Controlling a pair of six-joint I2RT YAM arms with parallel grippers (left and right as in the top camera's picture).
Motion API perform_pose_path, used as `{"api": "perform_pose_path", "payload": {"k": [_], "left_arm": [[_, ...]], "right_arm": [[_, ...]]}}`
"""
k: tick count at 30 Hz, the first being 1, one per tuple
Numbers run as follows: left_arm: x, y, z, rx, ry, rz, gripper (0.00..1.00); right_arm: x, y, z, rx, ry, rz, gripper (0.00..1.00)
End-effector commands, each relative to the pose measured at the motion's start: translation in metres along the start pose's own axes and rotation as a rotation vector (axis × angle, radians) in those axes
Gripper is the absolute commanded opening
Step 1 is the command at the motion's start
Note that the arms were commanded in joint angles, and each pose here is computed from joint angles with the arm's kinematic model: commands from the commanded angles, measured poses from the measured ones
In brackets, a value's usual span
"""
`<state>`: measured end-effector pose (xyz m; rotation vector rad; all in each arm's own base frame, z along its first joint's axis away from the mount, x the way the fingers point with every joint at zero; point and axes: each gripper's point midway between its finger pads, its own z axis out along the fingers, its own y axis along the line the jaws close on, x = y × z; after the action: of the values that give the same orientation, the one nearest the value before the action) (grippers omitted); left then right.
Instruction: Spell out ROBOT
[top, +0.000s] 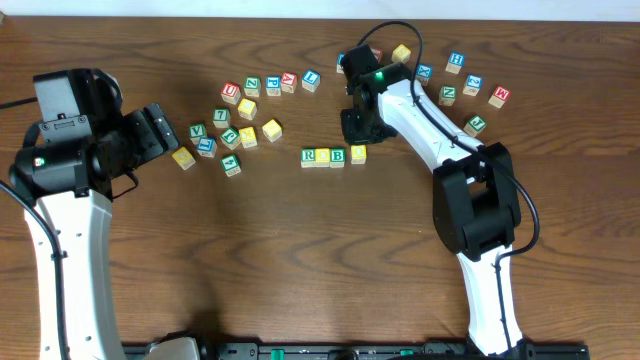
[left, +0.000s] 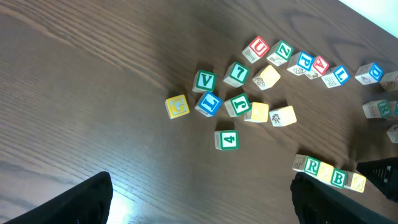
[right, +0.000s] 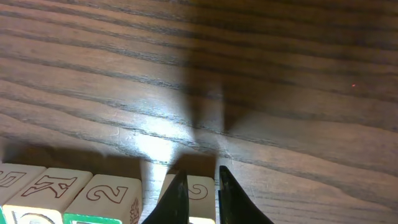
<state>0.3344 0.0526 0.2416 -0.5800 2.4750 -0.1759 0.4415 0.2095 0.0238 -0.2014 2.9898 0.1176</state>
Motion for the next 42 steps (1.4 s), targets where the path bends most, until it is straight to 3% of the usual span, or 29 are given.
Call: {"api": "perform_pose_path", "payload": {"k": [1,16,21,28,33,37,42], "left_arm": [[-0.001,0.003,0.001,-0.013,0.002,-0.015,0.91],[-0.001,0.003,0.001,-0.013,0.002,-0.015,0.9],[-0.001,0.003,0.001,-0.013,0.002,-0.015,0.9],[-0.001,0.003,0.001,-0.013,0.002,-0.015,0.91],[-0.001,0.003,0.001,-0.013,0.002,-0.015,0.9],[-0.001,0.003,0.001,-0.013,0.002,-0.015,0.9],[-0.001,0.003,0.001,-0.013,0.002,-0.015,0.91]], "right_arm": [[0.002,0.002,-0.01,0.0,-0.005,0.002,0.13],[0.01,0.004,-0.01,-0.016,0.027,0.003,0.13],[0.001,0.001,-0.018,-0.02,0.006,-0.012,0.06],[-0.013,-0.014,-0.048,-0.019,-0.009,0.026,0.1],[0.005,-0.02,-0.046,-0.033,0.074,0.044,0.08],[0.021,-0.018,-0.038,-0.051,0.135,0.05,0.01],[0.033,-0.017,-0.023,-0.039,0.166,0.041,0.01]]}}
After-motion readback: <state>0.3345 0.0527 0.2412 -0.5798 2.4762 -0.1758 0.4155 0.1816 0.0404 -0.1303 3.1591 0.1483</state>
